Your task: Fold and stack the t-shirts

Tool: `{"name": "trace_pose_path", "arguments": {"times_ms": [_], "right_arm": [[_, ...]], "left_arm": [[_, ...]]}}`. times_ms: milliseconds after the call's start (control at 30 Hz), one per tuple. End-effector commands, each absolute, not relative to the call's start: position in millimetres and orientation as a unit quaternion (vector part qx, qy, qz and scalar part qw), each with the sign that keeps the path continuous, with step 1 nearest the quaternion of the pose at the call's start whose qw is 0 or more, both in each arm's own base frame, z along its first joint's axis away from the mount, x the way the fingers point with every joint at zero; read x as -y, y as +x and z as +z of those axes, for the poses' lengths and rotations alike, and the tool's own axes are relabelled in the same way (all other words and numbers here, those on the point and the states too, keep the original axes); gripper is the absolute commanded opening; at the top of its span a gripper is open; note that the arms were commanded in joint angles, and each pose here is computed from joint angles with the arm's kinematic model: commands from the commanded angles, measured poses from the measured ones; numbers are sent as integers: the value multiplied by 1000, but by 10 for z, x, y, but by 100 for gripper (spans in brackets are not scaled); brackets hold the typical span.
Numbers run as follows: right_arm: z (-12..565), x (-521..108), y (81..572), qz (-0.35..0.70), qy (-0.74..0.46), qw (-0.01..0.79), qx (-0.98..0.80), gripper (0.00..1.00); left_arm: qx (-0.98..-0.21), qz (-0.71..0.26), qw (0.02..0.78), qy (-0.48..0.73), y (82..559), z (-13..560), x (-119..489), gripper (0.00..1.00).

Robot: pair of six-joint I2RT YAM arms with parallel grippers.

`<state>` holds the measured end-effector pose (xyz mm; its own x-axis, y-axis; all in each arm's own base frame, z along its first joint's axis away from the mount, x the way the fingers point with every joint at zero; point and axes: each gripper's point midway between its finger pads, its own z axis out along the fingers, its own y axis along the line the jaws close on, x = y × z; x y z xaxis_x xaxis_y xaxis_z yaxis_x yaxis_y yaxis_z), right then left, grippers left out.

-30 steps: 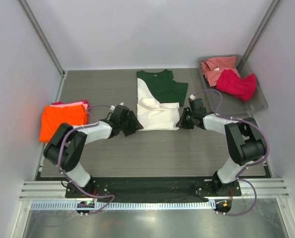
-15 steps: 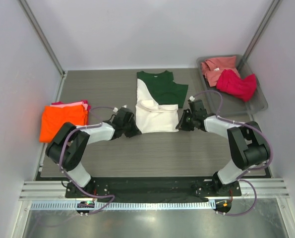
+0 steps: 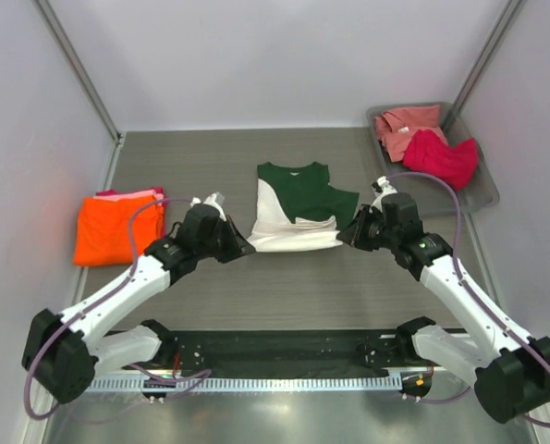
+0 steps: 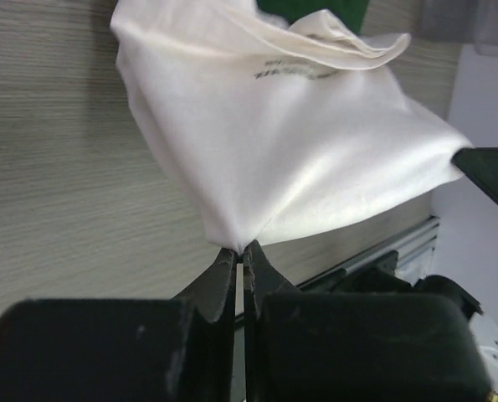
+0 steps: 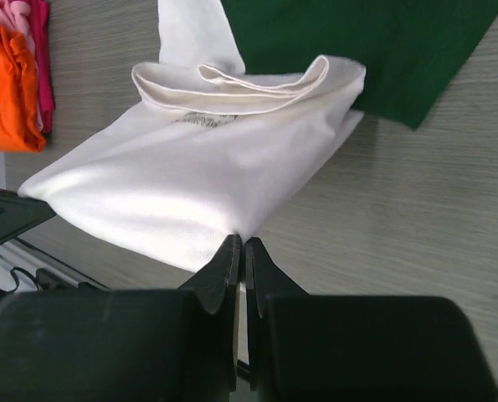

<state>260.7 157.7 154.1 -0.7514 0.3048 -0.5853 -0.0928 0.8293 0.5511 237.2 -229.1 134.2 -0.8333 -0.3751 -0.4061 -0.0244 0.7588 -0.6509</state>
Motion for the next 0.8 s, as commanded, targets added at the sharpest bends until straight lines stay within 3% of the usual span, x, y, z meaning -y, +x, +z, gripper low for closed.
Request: {"name": "trace_pose_path", "arguments": {"times_ms": [0,133,300,767], "right_arm": [[1755,-1442,2517,263,76,351,-895,1],[2070,-1381,2698,242,78,384,-888,1],[2058,-1421,2961,222,77,376,-896,1],[1793,-1454,3985,166,101,358,-913,1]], "left_arm": [[-906,-318,260,-104,2194,1566,2146,0],[-902,-320,272,-97,2286,1866,2170,0],[-899,-324,283,-86,2538,2071,2267,0],[-914,-282,268,-110,3772,1871,2294,0]]}}
